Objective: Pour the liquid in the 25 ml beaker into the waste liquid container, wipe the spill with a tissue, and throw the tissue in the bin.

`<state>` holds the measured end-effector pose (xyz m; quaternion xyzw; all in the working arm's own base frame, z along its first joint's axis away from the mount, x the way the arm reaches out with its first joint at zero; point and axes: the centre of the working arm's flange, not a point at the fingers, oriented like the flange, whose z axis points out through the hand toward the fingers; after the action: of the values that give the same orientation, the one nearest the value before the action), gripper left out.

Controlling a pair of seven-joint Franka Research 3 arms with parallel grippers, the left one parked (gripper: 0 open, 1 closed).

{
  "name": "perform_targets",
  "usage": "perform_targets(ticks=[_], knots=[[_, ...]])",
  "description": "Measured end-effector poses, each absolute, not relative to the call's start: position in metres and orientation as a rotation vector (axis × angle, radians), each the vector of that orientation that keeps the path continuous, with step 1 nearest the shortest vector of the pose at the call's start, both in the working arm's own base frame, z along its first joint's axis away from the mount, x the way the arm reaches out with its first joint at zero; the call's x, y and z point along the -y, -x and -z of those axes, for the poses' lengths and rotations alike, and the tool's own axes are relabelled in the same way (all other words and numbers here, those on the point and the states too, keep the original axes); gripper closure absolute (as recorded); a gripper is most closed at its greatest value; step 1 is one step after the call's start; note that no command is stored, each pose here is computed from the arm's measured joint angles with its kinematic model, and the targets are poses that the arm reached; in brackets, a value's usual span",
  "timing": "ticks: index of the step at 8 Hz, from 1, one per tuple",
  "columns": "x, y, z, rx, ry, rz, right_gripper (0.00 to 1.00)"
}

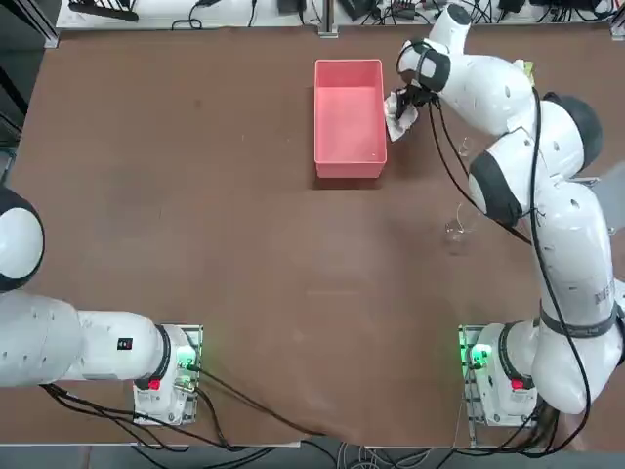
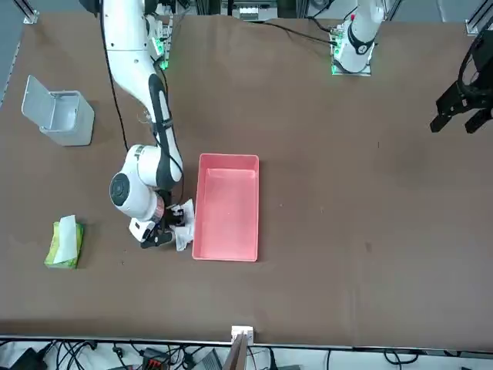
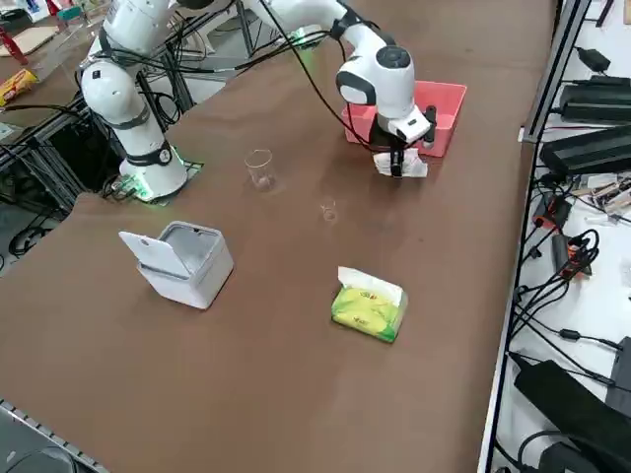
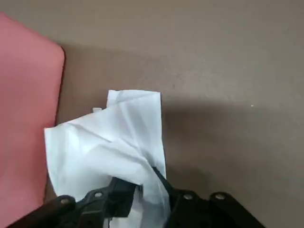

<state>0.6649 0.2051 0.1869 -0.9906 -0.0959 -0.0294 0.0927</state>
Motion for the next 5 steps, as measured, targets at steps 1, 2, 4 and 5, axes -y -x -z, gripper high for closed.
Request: perform_targets(ticks=[1,2,4,5], knots=[[-0.2053,-0.6651,-0.1868,0.286,2.942,0.091,0.81],[-0.2055,-0.6654,-0.1869,0.287,2.943,0.095,0.77],[-0.2076,-0.6673,-0.1881,0.296,2.946,0.116,0.76],[-0.2090,-0.6695,-0.1909,0.301,2.948,0.133,0.76]])
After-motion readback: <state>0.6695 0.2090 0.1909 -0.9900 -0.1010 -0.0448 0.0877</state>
